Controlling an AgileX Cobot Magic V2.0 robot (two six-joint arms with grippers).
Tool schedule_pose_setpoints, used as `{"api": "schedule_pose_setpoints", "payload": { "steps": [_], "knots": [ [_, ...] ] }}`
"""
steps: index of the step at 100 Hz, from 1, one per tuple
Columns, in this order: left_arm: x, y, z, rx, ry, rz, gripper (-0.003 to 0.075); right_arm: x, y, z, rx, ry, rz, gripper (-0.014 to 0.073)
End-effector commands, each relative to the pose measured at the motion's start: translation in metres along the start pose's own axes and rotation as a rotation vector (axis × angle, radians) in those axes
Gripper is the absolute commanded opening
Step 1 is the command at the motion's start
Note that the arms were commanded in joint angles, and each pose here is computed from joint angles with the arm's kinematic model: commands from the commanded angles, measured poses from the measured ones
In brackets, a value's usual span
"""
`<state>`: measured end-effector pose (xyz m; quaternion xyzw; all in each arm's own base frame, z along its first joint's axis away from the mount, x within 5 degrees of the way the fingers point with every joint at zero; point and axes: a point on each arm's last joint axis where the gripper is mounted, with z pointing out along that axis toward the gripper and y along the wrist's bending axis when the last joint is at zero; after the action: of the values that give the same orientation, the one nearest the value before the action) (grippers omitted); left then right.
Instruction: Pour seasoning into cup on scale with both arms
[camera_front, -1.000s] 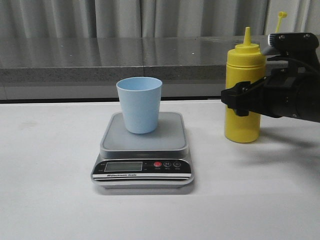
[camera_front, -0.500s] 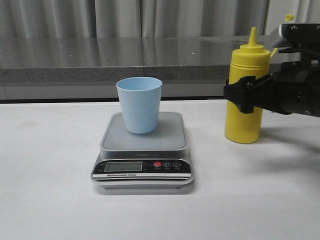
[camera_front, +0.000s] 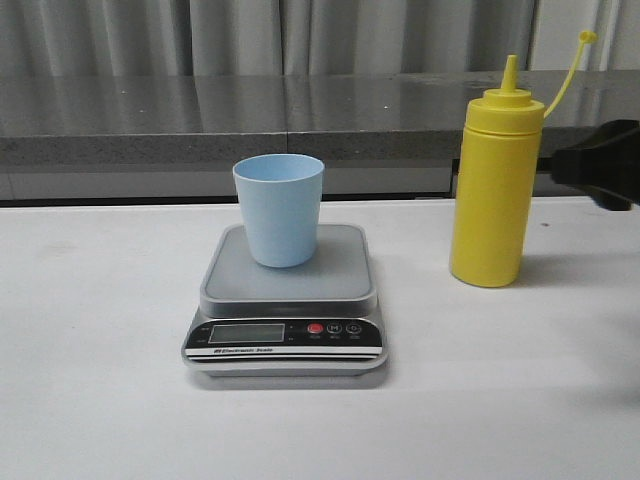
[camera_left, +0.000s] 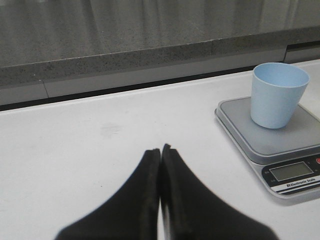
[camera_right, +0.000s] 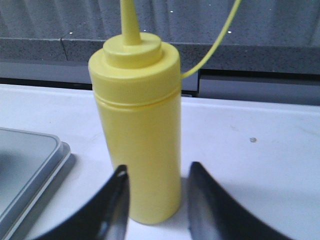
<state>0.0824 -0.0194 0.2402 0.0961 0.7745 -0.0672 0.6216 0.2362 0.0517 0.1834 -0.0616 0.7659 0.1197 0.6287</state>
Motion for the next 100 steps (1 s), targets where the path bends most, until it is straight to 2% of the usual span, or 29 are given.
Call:
{"api": "schedule_pose_setpoints", "payload": {
  "steps": [1,6,24,46,76,100],
  "knots": [
    [-0.016,0.0,-0.001,-0.004,-0.102,-0.009,-0.002,-0.018,0.0,-0.015,0.015,-0.115,0.016,0.0032],
    [-0.016,0.0,-0.001,-0.004,-0.102,-0.009,-0.002,-0.019,-0.001,-0.023,0.024,-0.125,0.024,-0.0072],
    [-0.016,0.0,-0.001,-0.004,-0.102,-0.009,-0.002,-0.025,-0.003,-0.044,0.075,-0.157,0.069,-0.0068],
    [-0.016,0.0,-0.001,-0.004,-0.102,-0.009,-0.002,-0.029,-0.008,-0.065,0.115,-0.185,0.063,-0.0068],
    [-0.016,0.0,-0.001,-0.004,-0.102,-0.009,-0.002,-0.03,-0.023,-0.102,0.234,-0.246,0.048,-0.0068],
    [-0.016,0.0,-0.001,-0.004,-0.102,-0.009,-0.002,-0.029,-0.015,-0.116,0.184,-0.254,-0.056,-0.0068]
  ]
}}
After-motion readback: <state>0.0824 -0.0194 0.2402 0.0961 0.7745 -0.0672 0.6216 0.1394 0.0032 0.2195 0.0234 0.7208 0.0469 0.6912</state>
